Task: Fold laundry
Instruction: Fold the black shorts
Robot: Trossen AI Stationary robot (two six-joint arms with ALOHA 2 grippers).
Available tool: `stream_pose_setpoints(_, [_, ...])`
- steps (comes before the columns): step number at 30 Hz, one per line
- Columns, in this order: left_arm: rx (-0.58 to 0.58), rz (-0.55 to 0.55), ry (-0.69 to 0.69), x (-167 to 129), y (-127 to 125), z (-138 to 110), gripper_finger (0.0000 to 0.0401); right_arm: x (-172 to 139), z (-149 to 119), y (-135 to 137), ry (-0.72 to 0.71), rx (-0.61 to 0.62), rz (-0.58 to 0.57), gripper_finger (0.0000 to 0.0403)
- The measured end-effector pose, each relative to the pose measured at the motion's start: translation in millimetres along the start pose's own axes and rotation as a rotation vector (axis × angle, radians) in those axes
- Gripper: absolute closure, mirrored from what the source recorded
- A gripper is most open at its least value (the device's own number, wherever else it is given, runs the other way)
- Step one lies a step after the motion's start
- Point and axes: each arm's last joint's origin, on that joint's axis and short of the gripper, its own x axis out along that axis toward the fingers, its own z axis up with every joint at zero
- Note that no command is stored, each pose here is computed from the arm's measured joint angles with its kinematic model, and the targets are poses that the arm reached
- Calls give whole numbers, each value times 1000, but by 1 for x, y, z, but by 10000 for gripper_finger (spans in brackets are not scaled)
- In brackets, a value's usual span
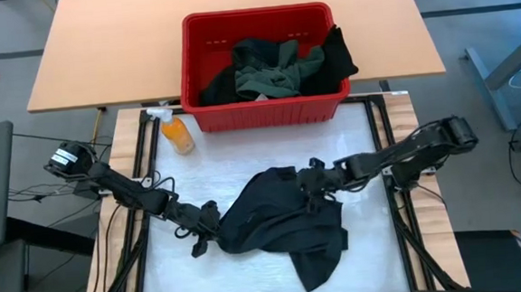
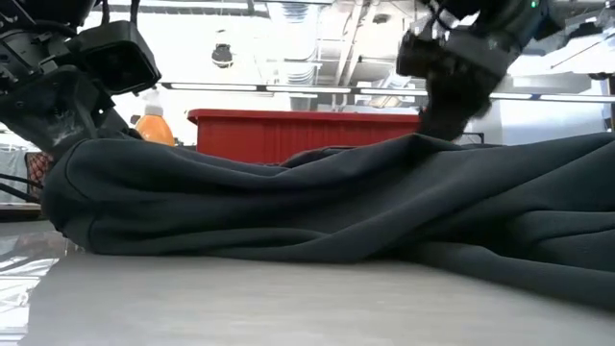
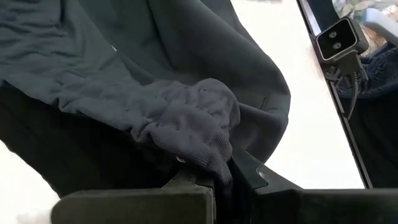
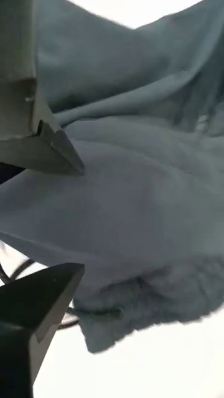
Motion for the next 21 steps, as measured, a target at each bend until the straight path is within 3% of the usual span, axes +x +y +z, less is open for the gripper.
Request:
stream_pose_setpoints(4, [11, 15, -14, 0, 0, 1, 401, 28, -7, 1, 74, -10, 19, 114])
stream_pose_setpoints(7, [7, 18, -16, 0, 0, 1, 401, 40, -8, 4, 87, -45, 102, 126])
stream_pose_setpoints(9, [0, 18, -17, 0, 0, 1, 401, 42, -6, 6, 78, -64, 132, 156])
stream_pose_setpoints(11, [-8, 20, -18, 0, 0, 1, 401, 37, -3, 9, 64, -99, 145, 211])
stream_pose_setpoints(15, [2, 34, -50, 0, 0, 3, 401, 12, 18, 15, -25, -172, 207, 365])
stream_pose_setpoints(21, [103, -21, -244, -3, -3, 23, 401, -67, 59, 23, -232, -239, 286, 377])
